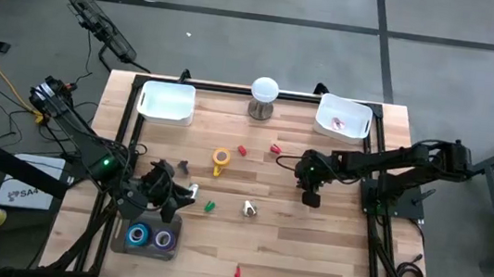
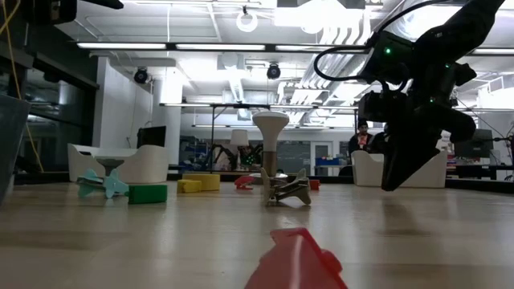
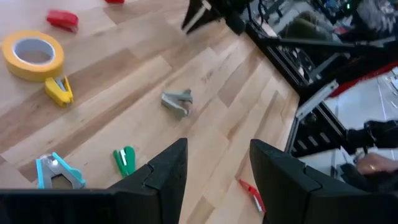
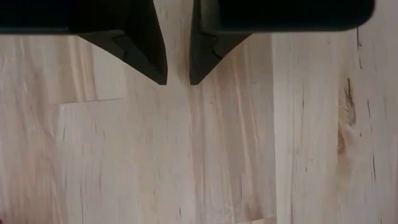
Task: Pick and place Stapler, Stapler remover, tape
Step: Put the bottom right red stapler into the left white bin
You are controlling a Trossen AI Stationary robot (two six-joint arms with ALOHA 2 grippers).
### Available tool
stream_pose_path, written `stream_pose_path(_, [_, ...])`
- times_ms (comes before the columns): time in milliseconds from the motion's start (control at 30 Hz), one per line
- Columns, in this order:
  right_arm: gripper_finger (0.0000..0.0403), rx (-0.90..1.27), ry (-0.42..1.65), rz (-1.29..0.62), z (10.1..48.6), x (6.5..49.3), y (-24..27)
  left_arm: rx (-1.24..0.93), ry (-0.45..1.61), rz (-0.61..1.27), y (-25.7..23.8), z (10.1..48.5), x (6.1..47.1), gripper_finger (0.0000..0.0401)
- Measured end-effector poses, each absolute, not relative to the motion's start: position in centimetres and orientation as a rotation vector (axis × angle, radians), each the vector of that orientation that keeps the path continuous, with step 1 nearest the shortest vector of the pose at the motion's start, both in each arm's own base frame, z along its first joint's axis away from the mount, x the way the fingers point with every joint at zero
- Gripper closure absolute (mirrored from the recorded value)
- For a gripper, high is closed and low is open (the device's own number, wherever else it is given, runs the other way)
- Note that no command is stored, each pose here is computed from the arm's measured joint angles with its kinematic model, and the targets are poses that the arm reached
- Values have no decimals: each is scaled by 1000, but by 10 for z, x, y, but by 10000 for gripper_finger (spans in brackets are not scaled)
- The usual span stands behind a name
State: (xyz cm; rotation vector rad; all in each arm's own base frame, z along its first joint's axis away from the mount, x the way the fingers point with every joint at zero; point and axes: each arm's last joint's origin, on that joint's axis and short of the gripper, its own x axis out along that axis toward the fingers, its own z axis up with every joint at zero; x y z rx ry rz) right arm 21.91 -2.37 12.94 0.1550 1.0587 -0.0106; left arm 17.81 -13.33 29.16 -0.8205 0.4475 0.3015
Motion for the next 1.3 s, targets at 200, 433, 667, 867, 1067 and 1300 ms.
stream_pose_path(200, [321, 217, 1060, -53, 129, 219, -24, -789, 560, 200, -130, 285, 199, 231])
stream_pose_path(433, [313, 259, 1074, -64, 129, 218, -23, -519, 611, -91, -128, 281, 227, 231])
stream_pose_path(667, [313, 373, 1108, -43, 128, 215, -21, -184, 638, -371, -130, 265, 248, 231])
stream_pose_path(867, [313, 503, 1134, -34, 127, 214, -17, 131, 670, -480, -138, 238, 261, 231])
stream_pose_path(1067, [313, 516, 1150, -17, 127, 214, -5, 420, 607, -591, -147, 220, 278, 231])
stream_pose_path(1300, [313, 536, 1163, -56, 127, 214, 10, 710, 586, -672, -162, 212, 315, 231])
